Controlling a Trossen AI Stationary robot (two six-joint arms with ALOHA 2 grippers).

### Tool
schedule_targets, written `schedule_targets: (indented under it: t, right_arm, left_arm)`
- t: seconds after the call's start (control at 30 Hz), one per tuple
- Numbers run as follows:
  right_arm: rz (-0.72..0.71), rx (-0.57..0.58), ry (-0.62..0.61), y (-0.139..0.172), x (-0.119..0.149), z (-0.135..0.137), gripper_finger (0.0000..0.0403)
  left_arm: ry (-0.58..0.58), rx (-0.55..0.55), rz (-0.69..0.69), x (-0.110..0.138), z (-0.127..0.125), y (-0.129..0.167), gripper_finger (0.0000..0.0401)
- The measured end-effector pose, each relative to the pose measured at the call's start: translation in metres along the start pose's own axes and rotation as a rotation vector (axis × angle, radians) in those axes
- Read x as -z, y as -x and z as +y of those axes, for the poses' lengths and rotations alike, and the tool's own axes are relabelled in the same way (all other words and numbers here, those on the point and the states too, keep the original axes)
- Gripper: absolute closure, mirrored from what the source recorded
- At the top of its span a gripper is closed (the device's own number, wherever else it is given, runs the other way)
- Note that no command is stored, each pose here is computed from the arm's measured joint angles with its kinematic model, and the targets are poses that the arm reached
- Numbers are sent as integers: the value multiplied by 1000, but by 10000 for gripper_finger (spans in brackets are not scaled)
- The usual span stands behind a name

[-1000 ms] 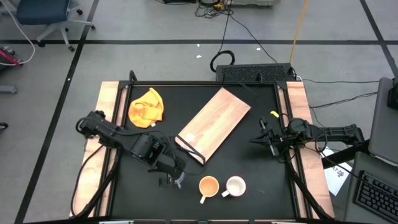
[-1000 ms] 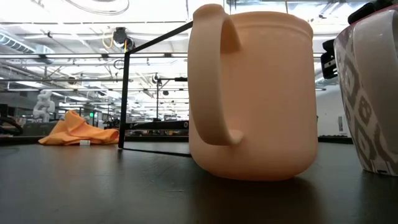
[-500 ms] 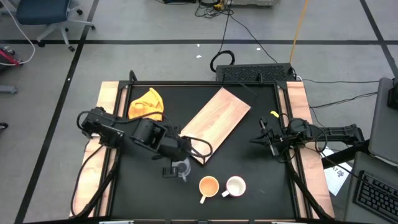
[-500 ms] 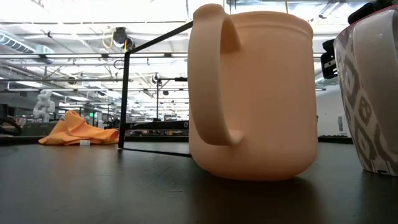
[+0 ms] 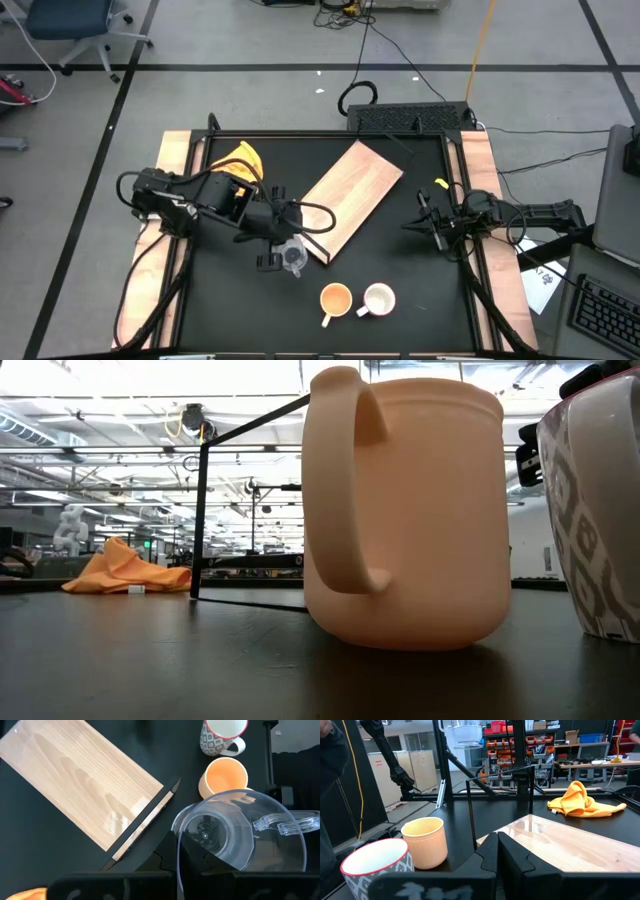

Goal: Stack small to large cups/mugs on shelf
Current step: Put the transparent mug on the shelf

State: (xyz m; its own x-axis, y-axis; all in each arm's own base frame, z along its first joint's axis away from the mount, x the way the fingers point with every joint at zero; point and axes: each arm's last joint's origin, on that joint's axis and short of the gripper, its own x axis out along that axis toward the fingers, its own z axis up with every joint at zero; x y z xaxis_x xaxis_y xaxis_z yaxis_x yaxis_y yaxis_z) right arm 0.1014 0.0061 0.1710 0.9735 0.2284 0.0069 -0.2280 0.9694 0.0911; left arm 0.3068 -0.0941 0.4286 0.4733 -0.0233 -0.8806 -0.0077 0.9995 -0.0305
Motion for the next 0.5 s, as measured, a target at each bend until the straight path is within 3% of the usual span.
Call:
schedule_targets:
  t: [0.33, 0.5]
  right_arm:
    - [0, 0, 0, 0, 0, 0, 403]
    - [0, 0, 0, 0, 0, 0, 403]
  left_arm:
    - [6, -19, -7, -1, 1, 0, 401]
    - [40, -47, -15, -7, 22, -2, 401]
